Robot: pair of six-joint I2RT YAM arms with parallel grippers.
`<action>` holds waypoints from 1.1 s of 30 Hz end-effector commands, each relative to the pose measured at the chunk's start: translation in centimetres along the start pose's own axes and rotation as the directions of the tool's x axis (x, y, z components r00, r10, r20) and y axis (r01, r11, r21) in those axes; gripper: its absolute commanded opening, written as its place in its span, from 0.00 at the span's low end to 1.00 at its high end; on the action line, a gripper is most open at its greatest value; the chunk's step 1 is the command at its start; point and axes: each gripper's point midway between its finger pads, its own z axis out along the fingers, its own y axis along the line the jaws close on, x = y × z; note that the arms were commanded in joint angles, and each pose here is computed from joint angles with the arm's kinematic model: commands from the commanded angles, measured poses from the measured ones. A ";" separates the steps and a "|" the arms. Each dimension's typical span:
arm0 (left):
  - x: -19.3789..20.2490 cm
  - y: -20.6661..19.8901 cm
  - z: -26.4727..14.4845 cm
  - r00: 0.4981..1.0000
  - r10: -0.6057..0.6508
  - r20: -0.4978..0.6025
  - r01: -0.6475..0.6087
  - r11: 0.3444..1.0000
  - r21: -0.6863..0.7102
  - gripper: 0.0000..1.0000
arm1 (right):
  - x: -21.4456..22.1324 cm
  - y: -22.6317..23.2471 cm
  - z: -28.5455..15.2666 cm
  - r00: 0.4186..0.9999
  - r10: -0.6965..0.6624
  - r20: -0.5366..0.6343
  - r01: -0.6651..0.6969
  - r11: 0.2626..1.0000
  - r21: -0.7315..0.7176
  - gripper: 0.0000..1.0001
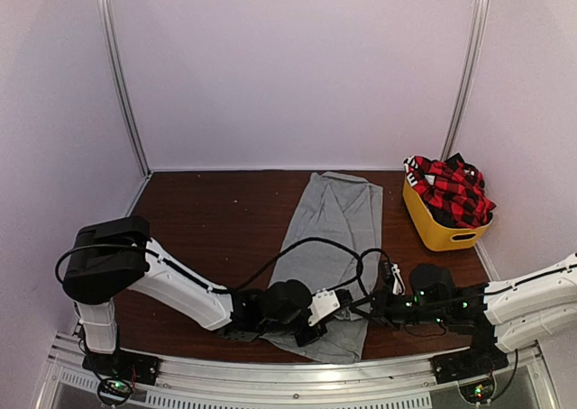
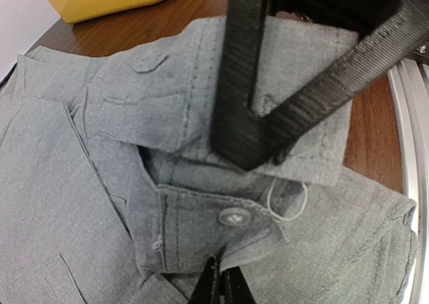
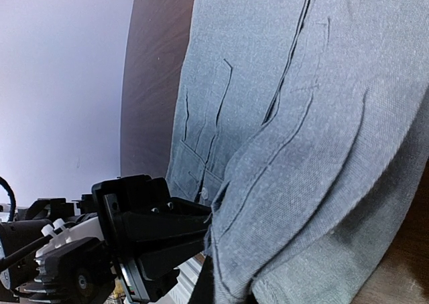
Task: Fold and stack the long sleeve shirts
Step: Adjust the sleeve of the rectangle-folded shirt.
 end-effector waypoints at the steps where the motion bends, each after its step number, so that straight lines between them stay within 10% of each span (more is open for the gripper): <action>1: -1.6 0.2 -0.1 0.999 0.012 0.032 -0.011 1.000 -0.018 0.00 | 0.0 -0.2 0.0 1.000 0.010 0.010 -0.010 1.000 0.003 0.00; 16: -0.8 0.5 -2.8 0.984 0.129 -0.121 -0.129 0.992 0.012 0.00 | -0.2 -2.7 -1.3 0.999 -0.010 0.037 0.006 0.994 0.106 0.41; 33: 0.1 0.1 -3.4 0.950 0.217 -0.226 -0.213 0.976 0.045 0.00 | -0.8 -5.2 -3.0 0.996 -0.022 0.088 0.005 0.982 0.189 0.51</action>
